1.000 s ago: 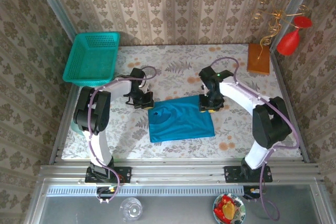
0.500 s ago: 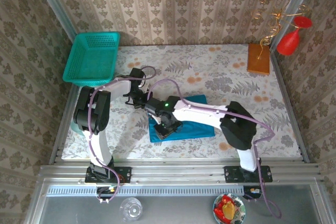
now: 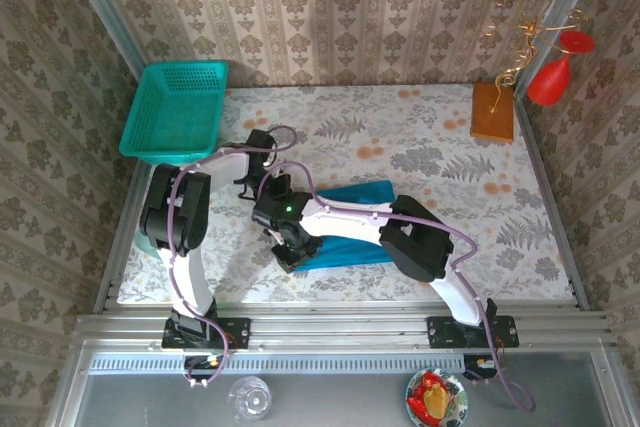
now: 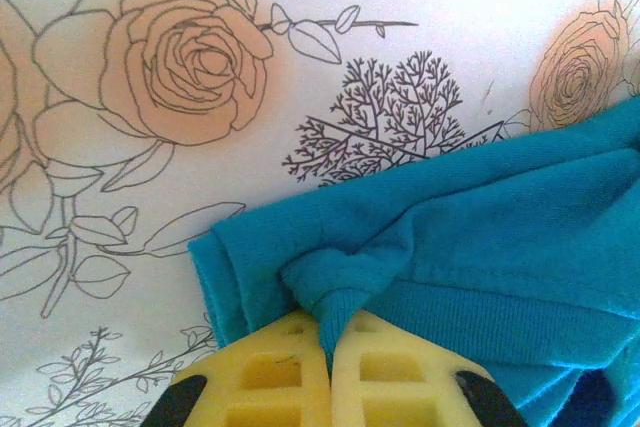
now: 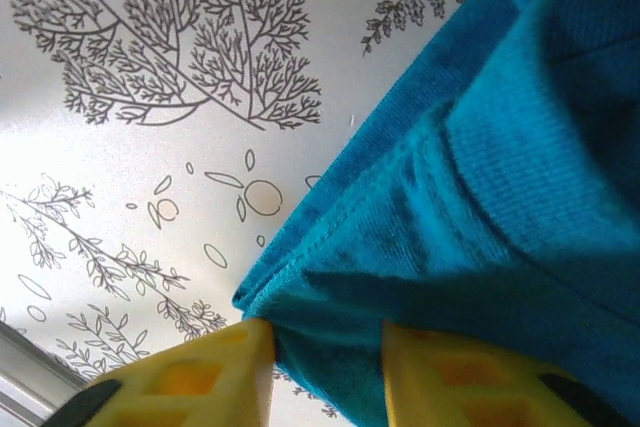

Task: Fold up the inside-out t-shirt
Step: Smooth out the T-shirt at the center of the table.

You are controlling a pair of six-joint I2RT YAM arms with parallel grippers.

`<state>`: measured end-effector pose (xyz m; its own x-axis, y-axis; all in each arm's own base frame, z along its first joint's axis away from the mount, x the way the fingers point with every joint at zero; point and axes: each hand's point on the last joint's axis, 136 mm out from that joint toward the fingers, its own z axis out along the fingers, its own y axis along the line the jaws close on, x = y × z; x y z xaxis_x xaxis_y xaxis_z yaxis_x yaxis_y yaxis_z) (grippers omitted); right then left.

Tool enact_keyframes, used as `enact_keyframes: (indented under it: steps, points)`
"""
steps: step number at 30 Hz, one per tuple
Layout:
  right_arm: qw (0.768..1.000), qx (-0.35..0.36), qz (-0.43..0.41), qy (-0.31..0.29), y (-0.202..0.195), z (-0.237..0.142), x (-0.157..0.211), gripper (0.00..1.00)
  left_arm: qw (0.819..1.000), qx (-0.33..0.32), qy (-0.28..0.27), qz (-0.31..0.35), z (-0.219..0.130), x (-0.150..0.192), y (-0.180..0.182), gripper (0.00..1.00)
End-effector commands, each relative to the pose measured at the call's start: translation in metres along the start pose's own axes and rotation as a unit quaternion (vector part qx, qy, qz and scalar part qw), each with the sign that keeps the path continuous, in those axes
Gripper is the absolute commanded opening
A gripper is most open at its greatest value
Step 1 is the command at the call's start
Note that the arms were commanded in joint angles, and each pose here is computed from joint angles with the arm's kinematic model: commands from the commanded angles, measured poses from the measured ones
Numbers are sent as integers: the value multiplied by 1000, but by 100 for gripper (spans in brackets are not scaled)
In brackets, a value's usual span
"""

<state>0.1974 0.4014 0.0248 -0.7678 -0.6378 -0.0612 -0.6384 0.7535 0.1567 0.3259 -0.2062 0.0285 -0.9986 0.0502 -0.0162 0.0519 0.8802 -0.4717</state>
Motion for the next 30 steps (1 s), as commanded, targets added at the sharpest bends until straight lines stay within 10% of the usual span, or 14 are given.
enact_keyframes:
  steps: [1, 6, 18, 30]
  points:
    - [1000, 16, 3, 17, -1, 2, 5, 21, 1000, -9, 4, 6, 8, 0, 10, 7]
    - [1000, -2, 10, -24, 9, -36, 1, 0, 1000, -11, 6, 4, 10, 2, 12, 7]
    - [998, -63, 26, -6, 26, -18, 3, 0, 1000, -10, 4, 5, 6, 0, 9, 7]
    - [994, -76, 29, -74, 13, -68, -13, 33, 997, 4, -69, 32, -62, -14, -27, 34]
